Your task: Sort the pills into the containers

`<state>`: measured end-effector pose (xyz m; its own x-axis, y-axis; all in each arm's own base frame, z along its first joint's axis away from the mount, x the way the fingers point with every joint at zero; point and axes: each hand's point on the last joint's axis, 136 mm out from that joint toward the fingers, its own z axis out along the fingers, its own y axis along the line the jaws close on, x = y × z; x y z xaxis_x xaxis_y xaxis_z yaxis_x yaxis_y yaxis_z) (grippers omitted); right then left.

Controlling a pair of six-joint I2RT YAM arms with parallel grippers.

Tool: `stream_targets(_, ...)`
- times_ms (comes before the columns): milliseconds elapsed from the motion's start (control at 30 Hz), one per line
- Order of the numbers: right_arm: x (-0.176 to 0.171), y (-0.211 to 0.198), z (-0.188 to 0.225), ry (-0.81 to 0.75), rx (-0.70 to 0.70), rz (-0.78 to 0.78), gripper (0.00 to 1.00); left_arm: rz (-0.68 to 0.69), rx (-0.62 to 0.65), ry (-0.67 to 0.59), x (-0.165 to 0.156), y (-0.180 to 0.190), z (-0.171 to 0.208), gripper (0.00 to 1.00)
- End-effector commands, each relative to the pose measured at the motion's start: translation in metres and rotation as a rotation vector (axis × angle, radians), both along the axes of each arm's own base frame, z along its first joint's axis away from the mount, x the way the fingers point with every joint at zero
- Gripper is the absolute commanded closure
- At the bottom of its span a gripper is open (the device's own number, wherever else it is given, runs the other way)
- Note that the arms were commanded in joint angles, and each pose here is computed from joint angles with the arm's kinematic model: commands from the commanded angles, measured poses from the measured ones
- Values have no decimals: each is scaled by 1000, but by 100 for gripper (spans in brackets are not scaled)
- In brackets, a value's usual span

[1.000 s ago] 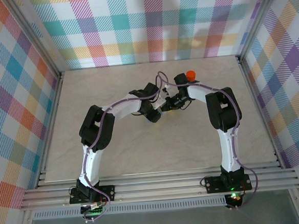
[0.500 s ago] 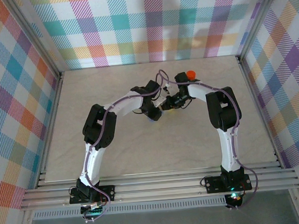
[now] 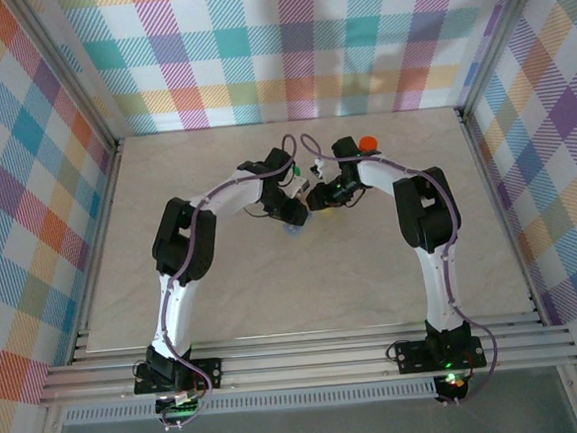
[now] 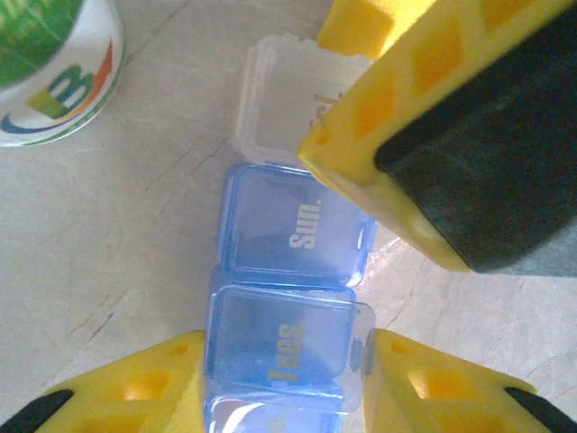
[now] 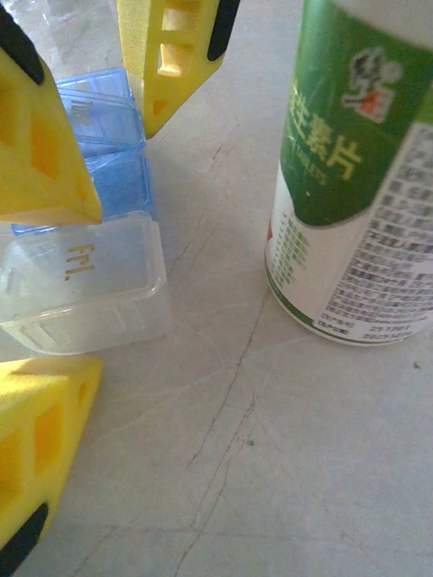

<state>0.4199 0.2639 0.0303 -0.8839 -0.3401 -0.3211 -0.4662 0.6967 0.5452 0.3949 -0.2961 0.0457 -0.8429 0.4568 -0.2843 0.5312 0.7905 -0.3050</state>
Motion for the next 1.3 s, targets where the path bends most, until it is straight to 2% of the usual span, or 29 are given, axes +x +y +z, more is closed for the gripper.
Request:
stream_targets(0,-32,-20,-51,160,-151,-7,61,144,-14,-40,26,22,9,58)
stream_targets(533,-35,-17,-47,165,-131,5,61,256,-74,-122,42,43,29,55)
stream_targets(933,-36,-15,-43,166,-118,12,61,302,22,-141,47,65,13,55)
stream_targets(1267,-38,-15,-26,154,-82,5,57,336,42,-138,45,64,0,57)
